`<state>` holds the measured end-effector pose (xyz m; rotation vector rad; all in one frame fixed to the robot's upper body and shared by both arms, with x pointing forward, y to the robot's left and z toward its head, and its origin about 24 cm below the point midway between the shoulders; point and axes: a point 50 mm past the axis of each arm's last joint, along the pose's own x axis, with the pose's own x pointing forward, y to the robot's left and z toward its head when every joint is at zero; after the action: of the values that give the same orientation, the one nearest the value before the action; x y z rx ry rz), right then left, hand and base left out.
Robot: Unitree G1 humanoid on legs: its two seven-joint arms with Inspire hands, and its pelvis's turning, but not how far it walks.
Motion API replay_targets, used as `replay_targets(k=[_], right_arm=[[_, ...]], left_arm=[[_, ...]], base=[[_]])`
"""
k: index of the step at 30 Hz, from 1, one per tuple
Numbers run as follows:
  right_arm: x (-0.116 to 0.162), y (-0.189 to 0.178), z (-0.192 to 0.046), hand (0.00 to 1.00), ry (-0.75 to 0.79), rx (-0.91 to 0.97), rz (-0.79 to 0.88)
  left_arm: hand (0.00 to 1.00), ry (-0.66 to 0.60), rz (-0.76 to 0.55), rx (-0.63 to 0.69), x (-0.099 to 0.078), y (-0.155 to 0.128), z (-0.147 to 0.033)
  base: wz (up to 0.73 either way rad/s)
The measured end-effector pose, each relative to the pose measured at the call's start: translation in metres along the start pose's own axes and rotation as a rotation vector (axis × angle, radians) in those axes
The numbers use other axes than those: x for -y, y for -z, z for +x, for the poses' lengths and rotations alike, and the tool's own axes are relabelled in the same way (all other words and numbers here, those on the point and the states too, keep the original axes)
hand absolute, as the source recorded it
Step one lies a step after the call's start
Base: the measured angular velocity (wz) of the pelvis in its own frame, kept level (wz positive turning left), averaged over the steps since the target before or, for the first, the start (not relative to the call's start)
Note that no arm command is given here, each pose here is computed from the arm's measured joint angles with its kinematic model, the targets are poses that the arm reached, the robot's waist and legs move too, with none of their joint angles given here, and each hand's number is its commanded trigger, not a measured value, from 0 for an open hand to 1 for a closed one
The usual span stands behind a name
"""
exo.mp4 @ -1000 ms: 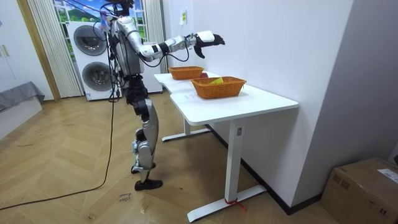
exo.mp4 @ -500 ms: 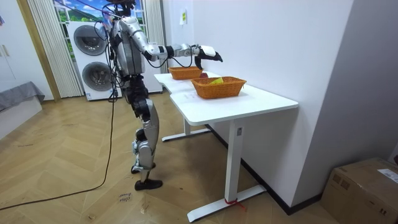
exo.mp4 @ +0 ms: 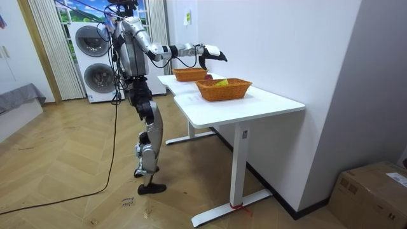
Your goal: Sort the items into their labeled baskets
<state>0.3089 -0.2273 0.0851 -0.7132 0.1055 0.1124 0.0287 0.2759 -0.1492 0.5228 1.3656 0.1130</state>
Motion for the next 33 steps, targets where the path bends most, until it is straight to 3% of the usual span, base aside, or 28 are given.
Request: replay_targets(k=[21, 33], right_arm=[[-0.016, 0.006, 0.002, 0.0, -0.077, -0.039, -0.092], [-0.03, 0.034, 0.003, 0.0, -0.135, -0.157, -0.098]], left_arm=[[0.0, 0.008, 0.051, -0.03, -0.006, 0.006, 0.0], [0.0, 0.009, 0.053, -0.029, -0.005, 0.005, 0.0]], base=[[0.03], [0.03]])
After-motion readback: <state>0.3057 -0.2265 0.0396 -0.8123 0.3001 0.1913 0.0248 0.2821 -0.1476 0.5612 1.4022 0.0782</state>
